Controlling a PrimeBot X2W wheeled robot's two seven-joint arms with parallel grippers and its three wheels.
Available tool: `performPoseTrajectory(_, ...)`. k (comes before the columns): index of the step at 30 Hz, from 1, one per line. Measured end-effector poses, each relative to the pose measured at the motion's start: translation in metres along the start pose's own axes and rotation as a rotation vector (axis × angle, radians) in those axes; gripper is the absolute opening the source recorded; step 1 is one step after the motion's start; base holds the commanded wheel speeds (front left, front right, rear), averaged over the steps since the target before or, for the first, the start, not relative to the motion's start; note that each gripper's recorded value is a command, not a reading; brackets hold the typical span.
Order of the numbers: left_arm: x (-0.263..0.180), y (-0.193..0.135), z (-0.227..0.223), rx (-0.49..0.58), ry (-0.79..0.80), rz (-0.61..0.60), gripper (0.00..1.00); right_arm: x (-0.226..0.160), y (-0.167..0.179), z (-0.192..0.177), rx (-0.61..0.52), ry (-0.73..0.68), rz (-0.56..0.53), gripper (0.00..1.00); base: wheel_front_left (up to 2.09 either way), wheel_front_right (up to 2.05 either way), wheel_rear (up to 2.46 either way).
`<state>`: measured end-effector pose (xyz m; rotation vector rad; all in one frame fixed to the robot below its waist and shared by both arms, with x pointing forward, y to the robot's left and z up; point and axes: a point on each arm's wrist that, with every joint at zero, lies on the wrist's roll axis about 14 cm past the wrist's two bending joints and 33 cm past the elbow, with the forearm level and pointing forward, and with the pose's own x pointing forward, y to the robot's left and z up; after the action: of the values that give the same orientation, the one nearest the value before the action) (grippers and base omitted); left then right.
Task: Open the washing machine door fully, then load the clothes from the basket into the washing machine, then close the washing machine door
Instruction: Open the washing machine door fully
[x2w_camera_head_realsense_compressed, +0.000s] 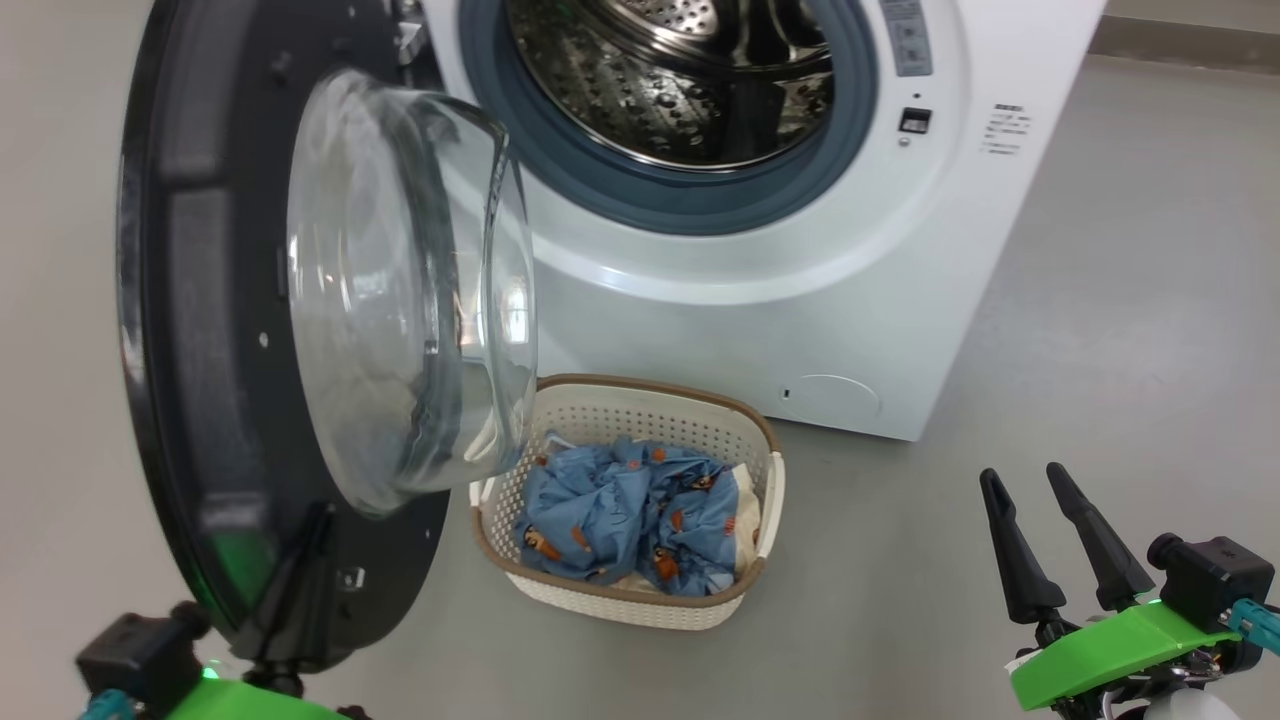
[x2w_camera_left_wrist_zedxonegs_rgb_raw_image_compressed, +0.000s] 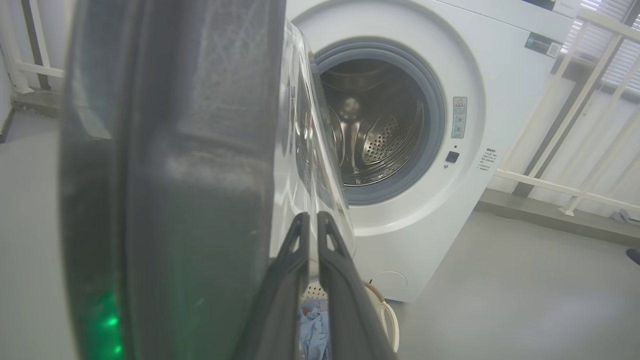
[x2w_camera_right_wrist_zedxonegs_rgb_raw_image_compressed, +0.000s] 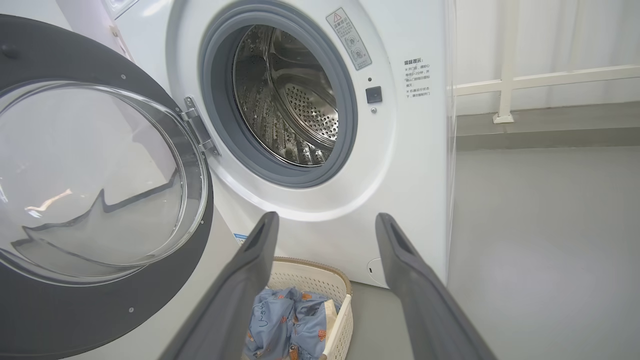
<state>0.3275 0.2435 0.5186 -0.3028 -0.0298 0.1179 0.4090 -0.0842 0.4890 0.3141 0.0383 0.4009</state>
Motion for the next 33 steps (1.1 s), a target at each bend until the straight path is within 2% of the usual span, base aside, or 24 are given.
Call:
performPoseTrajectory(13, -0.011, 0.083, 0.020, 0.058, 0.019, 0.211, 0.00, 0.026, 0.028, -0.013, 0.028, 0.029, 0.083, 1.00, 0.00, 0.00, 0.00)
performPoseTrajectory(33, 0.011, 0.179, 0.046, 0.123, 0.091, 0.418, 0.00, 0.069, 0.053, -0.041, 0.069, 0.072, 0.163, 1.00, 0.00, 0.00, 0.00)
